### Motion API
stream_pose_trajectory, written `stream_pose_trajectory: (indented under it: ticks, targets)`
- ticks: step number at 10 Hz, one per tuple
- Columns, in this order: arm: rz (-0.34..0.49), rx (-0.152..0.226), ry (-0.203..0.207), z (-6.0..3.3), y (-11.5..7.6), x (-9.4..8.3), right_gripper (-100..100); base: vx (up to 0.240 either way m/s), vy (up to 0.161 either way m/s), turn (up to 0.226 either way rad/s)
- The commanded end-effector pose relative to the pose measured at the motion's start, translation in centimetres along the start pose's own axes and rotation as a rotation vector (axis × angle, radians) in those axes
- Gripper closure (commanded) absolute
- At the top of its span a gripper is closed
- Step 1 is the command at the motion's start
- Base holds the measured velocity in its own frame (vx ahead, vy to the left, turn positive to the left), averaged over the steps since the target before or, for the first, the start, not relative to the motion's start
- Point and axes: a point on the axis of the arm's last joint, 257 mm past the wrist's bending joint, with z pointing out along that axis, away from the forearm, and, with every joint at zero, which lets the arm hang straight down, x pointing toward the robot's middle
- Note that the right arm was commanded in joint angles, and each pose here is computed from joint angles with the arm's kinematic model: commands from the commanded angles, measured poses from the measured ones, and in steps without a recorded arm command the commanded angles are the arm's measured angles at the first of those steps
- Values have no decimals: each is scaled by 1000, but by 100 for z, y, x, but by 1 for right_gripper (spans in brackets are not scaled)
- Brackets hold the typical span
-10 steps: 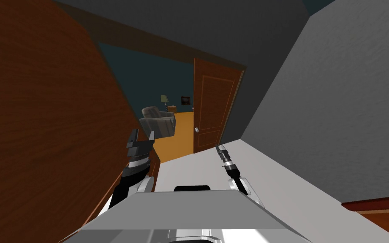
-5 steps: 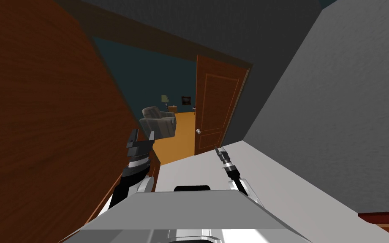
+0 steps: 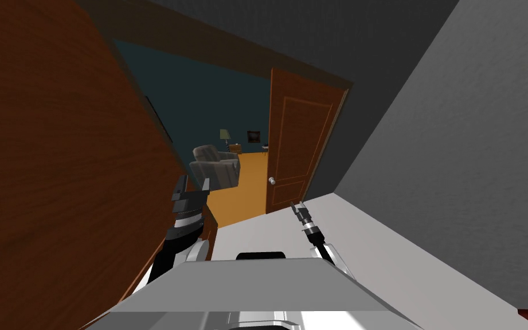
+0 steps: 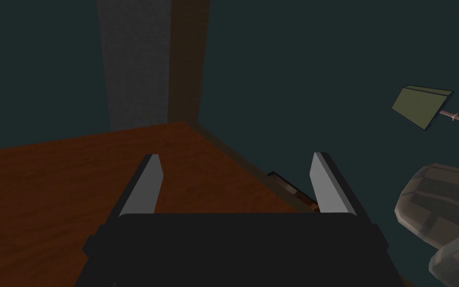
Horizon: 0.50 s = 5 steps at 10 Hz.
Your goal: Pull the door open
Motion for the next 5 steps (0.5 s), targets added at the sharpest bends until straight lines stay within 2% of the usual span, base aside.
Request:
stream_pose_trajectory:
  ticks: [1,5]
  targets:
    - [-27,-2,15,-21,-22,73,-100,115,44,15]
    - [-94,-8,59,-83,-65,289,-100,128,36,21]
